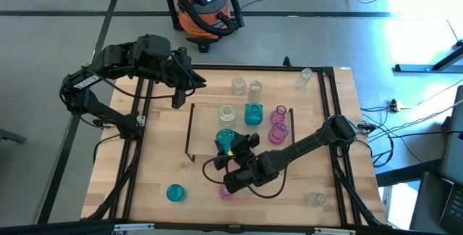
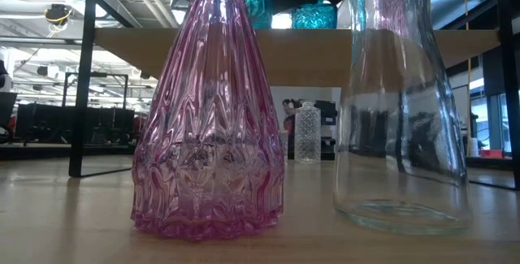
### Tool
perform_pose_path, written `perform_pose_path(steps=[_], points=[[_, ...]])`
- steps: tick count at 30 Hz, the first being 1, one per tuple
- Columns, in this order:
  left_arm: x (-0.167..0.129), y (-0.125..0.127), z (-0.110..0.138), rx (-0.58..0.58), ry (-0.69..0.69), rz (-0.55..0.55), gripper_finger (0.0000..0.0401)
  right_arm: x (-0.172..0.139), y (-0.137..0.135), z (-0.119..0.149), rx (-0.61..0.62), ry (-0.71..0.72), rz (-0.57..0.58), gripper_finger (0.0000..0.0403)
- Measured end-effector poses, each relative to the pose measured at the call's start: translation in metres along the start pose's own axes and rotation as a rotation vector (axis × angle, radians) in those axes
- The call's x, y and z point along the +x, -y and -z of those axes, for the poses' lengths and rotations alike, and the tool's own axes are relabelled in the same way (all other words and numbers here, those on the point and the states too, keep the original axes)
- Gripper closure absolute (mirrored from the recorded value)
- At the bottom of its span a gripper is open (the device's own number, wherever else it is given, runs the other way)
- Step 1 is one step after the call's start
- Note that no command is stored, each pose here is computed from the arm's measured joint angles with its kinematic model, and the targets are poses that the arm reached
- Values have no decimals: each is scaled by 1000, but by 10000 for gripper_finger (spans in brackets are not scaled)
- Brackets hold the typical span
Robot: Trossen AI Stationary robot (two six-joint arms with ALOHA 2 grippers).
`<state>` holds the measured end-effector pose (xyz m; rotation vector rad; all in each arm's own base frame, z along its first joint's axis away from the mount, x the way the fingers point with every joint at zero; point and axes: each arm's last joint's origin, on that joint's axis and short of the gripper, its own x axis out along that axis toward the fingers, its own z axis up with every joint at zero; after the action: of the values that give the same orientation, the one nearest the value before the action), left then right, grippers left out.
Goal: Sort vases onto shelf
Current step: Put the top blue vase on the shelf
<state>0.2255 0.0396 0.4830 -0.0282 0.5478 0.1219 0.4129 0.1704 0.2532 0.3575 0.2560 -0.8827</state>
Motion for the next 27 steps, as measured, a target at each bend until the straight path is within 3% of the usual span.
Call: perform_pose_path(steps=[9, 18, 27], points=[[0, 0, 0, 2, 0, 0, 344, 0, 1, -1, -52, 43, 22, 127], [0, 0, -1, 2, 6, 1, 344, 5, -5, 10, -25, 47, 10, 53], [0, 0, -1, 1, 10, 0, 344, 5, -6, 8, -13, 73, 17, 42]])
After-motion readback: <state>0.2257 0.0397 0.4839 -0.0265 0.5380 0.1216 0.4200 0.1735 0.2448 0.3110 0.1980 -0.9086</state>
